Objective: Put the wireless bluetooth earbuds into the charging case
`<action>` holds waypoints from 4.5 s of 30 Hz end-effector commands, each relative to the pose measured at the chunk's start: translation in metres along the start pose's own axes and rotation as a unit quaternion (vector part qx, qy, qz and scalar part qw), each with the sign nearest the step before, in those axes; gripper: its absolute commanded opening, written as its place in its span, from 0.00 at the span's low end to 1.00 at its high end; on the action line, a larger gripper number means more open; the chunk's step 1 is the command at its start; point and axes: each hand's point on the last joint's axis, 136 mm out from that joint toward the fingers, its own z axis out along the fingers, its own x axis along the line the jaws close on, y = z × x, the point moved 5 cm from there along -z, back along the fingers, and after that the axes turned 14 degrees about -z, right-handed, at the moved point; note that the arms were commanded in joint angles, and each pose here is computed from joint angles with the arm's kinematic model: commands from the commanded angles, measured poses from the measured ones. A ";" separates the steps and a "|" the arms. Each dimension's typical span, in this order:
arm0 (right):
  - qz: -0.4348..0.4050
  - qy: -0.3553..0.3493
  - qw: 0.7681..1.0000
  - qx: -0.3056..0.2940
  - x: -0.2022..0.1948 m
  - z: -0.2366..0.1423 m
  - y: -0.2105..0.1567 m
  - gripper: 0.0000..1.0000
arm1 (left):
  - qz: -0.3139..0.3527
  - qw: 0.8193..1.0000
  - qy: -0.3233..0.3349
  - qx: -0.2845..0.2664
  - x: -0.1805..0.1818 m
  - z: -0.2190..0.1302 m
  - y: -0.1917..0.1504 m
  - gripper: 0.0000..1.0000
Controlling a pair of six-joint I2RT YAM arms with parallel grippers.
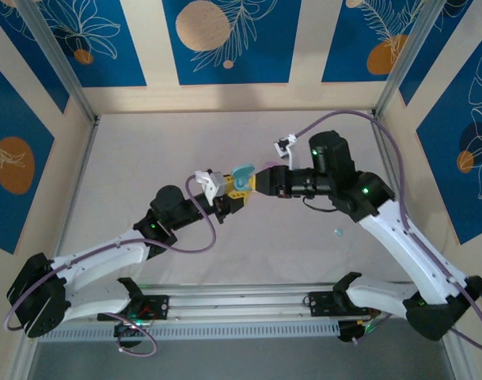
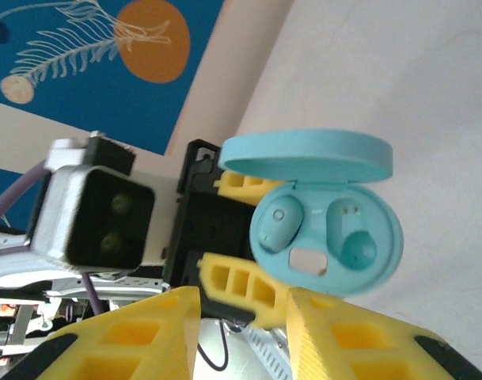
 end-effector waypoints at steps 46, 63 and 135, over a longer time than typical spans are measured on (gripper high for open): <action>-0.049 -0.072 0.996 0.005 0.007 0.006 0.011 0.33 | 0.035 0.999 -0.015 -0.007 -0.010 -0.005 0.006 0.31; 0.412 -0.365 0.831 -0.077 -0.239 -0.100 -0.121 0.35 | 0.043 0.999 -0.013 -0.024 -0.012 -0.018 0.008 0.31; 0.539 -0.420 0.728 0.057 -0.315 -0.061 -0.197 0.46 | 0.039 0.999 0.004 -0.030 -0.010 -0.040 -0.002 0.32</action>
